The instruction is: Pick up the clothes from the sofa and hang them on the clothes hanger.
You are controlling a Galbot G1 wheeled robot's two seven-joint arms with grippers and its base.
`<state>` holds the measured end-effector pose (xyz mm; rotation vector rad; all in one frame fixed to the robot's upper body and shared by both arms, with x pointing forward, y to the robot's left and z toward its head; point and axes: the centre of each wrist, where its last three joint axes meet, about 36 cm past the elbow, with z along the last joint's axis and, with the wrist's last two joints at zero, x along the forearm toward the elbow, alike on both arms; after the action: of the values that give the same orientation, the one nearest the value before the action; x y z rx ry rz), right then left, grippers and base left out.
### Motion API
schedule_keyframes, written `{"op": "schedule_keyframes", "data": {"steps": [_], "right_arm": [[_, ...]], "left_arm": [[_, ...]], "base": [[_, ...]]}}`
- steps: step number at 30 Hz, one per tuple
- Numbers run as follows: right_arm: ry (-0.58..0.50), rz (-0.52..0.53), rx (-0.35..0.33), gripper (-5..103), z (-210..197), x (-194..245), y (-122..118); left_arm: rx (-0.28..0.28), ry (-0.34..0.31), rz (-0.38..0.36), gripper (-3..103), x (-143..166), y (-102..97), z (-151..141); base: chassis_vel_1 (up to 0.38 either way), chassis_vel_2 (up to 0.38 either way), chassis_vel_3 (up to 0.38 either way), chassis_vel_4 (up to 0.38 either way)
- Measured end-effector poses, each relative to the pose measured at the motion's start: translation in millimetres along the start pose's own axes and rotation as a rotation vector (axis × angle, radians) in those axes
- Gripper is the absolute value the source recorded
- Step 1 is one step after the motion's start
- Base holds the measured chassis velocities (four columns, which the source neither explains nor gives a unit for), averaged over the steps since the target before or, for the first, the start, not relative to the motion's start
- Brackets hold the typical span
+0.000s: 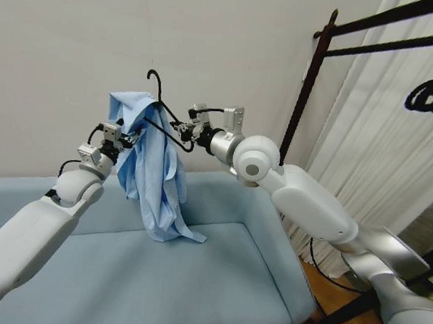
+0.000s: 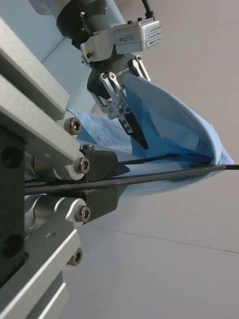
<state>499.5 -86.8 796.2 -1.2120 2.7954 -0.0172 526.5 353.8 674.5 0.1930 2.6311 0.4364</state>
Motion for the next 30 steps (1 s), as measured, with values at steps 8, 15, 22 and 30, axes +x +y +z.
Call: {"op": "schedule_keyframes", "data": {"steps": [8, 15, 22, 30], "right_arm": [[-0.011, 0.012, 0.005, 2, -6.4, -0.5, -3.6], [-0.009, 0.0, 0.009, 2, -5.3, 1.0, 0.2], [-0.006, 0.023, 0.016, 2, -2.6, -2.9, -6.0], [-0.036, 0.055, 0.056, 2, -8.4, -6.1, -20.3]], "left_arm": [[0.007, 0.009, 0.003, 8, 5.5, -1.5, -0.5], [0.008, 0.007, 0.003, 2, 6.9, -1.9, -2.0], [0.005, 0.014, 0.013, 2, 13.8, -5.5, -6.3], [0.012, 0.026, 0.038, 2, 31.4, -16.8, -14.3]], "base": [[0.0, 0.0, 0.0, 0.0], [0.0, 0.0, 0.0, 0.0], [0.0, 0.0, 0.0, 0.0], [0.0, 0.0, 0.0, 0.0]]}}
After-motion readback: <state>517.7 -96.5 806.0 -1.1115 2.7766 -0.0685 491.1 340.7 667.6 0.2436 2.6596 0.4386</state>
